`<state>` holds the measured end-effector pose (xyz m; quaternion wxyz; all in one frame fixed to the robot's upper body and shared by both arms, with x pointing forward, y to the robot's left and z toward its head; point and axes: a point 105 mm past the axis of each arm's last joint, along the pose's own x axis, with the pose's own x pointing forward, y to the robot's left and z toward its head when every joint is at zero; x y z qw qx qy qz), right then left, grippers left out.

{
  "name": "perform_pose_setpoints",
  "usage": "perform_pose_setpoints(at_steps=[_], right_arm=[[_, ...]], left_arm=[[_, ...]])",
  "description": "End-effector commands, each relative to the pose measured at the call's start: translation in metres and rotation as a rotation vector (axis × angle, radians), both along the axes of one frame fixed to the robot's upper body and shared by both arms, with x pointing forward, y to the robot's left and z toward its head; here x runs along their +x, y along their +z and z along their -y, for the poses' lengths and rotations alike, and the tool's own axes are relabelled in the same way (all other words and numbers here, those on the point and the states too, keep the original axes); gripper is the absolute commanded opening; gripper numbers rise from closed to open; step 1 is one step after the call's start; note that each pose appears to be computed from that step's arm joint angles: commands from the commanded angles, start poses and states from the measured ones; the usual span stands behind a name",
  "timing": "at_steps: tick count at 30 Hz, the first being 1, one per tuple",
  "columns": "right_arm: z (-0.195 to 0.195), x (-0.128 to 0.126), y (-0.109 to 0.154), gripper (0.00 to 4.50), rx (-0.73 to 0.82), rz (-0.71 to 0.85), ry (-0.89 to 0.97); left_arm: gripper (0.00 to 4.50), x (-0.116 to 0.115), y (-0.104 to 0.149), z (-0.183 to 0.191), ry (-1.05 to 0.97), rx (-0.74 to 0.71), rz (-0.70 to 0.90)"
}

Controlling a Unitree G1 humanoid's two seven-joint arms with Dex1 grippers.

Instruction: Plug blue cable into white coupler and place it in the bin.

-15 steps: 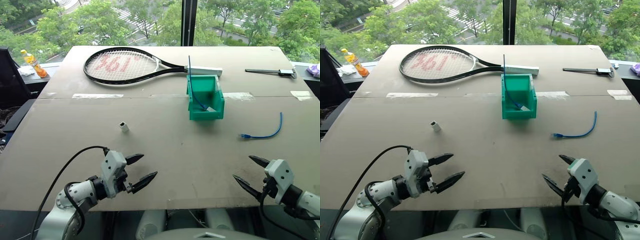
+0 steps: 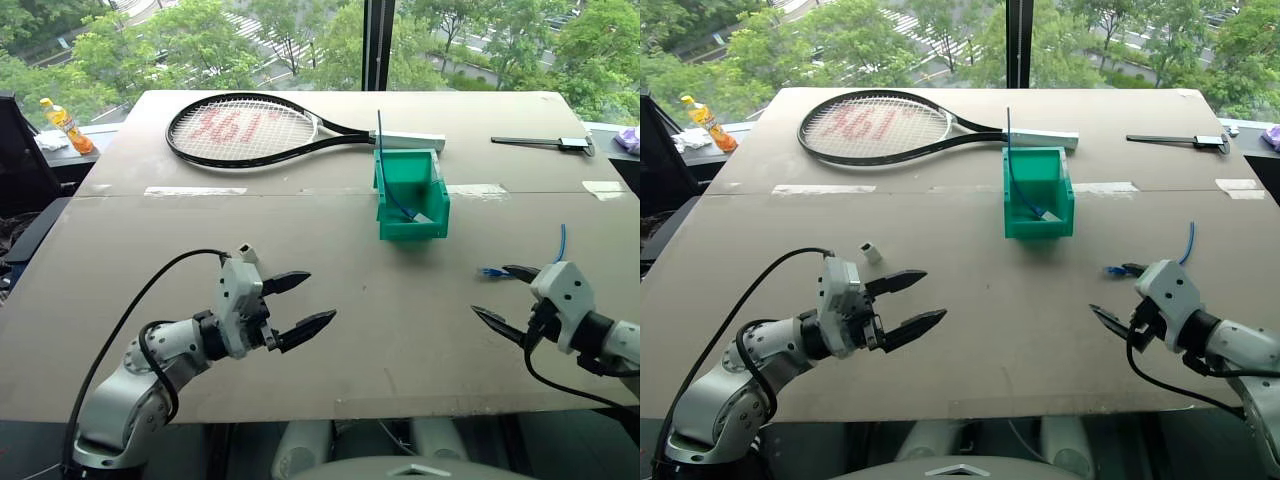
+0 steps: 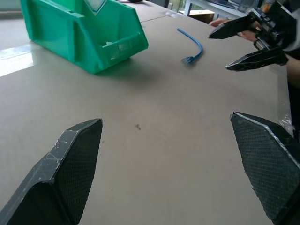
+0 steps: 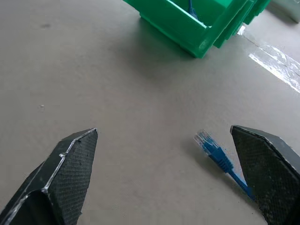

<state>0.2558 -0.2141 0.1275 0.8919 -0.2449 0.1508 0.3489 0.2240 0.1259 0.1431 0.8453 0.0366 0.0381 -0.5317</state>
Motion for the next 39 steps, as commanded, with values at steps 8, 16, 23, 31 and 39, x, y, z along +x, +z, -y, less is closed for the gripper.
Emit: perform_pose_setpoints(at_steps=[8,16,23,31,39], right_arm=[[0.024,0.046,-0.013,4.49,-0.204,-0.225,0.120],[0.035,0.070,-0.032,2.78,-0.293,-0.319,0.183],[0.021,0.070,-0.026,0.01,-0.261,-0.314,0.247],[-0.092,0.057,-0.021,0.01,-0.189,-0.230,0.458],[-0.170,0.049,-0.043,0.01,-0.270,-0.229,0.618]], left_arm=[[4.47,-0.016,0.013,0.018,-0.180,0.043,0.061],[4.50,-0.021,0.007,0.015,-0.182,0.041,0.065],[4.50,-0.022,0.004,0.011,-0.176,0.023,0.077],[4.50,-0.003,-0.002,-0.016,0.011,-0.009,0.092],[4.50,0.000,-0.011,-0.031,0.029,0.061,0.096]])
